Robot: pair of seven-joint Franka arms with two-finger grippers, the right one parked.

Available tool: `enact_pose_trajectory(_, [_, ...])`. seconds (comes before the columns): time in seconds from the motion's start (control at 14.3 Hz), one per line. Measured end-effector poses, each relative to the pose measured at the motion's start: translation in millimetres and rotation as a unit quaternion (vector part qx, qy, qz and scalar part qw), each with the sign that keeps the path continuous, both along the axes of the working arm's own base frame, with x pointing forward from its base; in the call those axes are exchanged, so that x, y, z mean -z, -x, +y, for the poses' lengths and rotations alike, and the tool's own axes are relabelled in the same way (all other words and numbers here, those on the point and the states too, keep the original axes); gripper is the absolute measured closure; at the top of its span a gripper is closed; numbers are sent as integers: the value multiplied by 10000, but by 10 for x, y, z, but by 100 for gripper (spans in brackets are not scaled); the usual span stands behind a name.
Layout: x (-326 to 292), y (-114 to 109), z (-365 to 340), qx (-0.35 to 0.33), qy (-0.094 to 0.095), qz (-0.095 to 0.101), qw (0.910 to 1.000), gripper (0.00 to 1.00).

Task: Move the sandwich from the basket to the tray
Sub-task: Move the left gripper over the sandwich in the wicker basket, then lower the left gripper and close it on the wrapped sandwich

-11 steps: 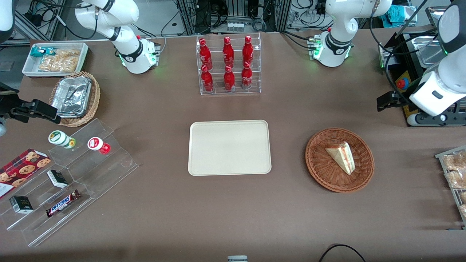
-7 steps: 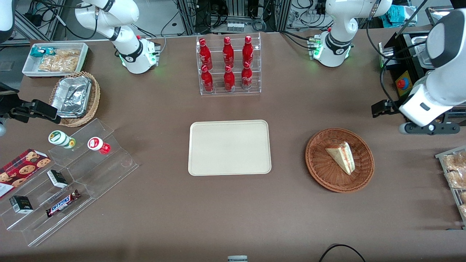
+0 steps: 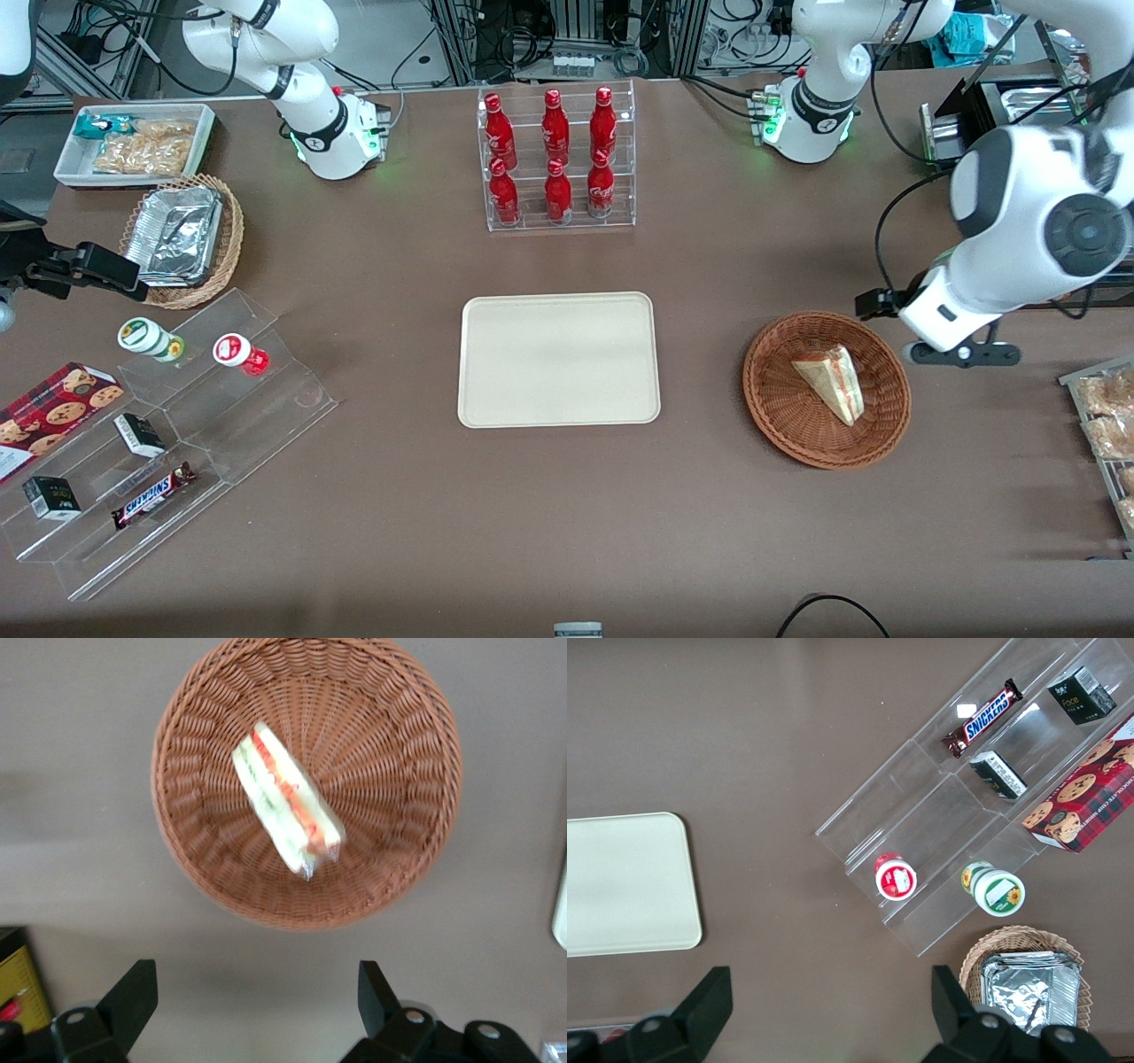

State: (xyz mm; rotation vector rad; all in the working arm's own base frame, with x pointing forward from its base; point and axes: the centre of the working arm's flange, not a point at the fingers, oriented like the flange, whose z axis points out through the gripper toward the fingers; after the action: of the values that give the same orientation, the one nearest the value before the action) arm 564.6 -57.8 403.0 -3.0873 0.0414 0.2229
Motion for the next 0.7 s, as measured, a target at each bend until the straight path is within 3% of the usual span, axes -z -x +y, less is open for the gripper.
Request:
enact_pose_trajectory(0.21, [473, 119, -12, -683, -21, -358, 9970, 0])
enact_pose_trajectory(0.42, [801, 197, -35, -1571, 30, -827, 9841, 0])
enact_pose_trajectory(0.56, [1009, 213, -122, -2426, 49, -978, 9652, 0])
enact_pose_trajectory(0.7, [1157, 172, -203, -3260, 95, -1108, 9388, 0])
